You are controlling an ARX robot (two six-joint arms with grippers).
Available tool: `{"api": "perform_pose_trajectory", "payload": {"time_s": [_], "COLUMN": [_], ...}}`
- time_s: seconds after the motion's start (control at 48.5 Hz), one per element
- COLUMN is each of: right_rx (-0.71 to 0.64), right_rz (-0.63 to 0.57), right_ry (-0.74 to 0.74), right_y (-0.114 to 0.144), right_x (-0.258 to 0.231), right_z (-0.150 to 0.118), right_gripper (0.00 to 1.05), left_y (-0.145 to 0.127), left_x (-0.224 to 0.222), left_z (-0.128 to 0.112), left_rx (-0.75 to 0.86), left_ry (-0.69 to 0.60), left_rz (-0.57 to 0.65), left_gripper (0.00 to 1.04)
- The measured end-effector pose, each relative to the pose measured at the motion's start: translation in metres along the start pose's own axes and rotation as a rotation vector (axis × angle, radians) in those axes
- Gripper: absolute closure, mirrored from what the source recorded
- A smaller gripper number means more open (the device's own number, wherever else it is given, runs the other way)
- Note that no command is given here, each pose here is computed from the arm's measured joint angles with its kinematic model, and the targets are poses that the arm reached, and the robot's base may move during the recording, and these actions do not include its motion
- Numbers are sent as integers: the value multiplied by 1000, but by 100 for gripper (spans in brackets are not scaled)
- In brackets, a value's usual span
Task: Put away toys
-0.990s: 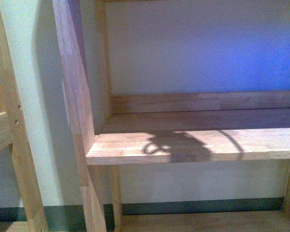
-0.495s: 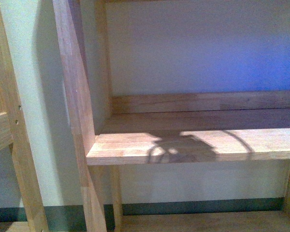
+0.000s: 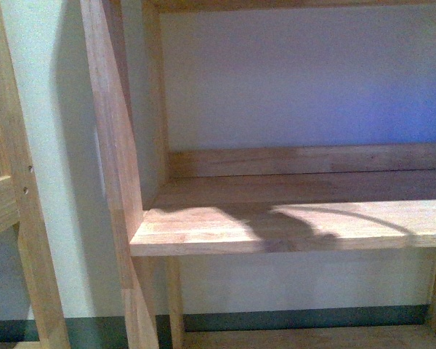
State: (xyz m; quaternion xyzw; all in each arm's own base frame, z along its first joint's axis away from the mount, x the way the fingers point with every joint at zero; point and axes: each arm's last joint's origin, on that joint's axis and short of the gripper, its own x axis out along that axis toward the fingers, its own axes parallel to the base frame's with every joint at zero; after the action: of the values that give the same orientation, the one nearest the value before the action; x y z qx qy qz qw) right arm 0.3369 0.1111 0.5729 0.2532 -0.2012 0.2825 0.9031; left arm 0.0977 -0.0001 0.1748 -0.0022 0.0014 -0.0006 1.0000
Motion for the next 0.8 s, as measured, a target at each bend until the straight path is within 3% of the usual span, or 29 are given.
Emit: {"api": "perform_pose_trajectory", "payload": {"time_s": [0.165, 0.33, 0.475, 0.805], "right_rx": [-261, -540, -611, -659], "right_rz": [-158, -168, -187, -311], "right_ry": [-60, -101, -91, -18], "right_y": [16, 39, 40, 10], "right_x": [-41, -105, -146, -255], "right_z": [3, 5, 0, -38], "right_gripper": [0, 0, 0, 0], "left_y": [0, 0, 0, 0], "left_x": [0, 0, 0, 0], "left_z": [0, 0, 0, 0], "left_rx": [0, 0, 0, 0], "left_ry": [0, 0, 0, 0], "left_rz": [0, 0, 0, 0], "left_gripper": [6, 6, 6, 6]}}
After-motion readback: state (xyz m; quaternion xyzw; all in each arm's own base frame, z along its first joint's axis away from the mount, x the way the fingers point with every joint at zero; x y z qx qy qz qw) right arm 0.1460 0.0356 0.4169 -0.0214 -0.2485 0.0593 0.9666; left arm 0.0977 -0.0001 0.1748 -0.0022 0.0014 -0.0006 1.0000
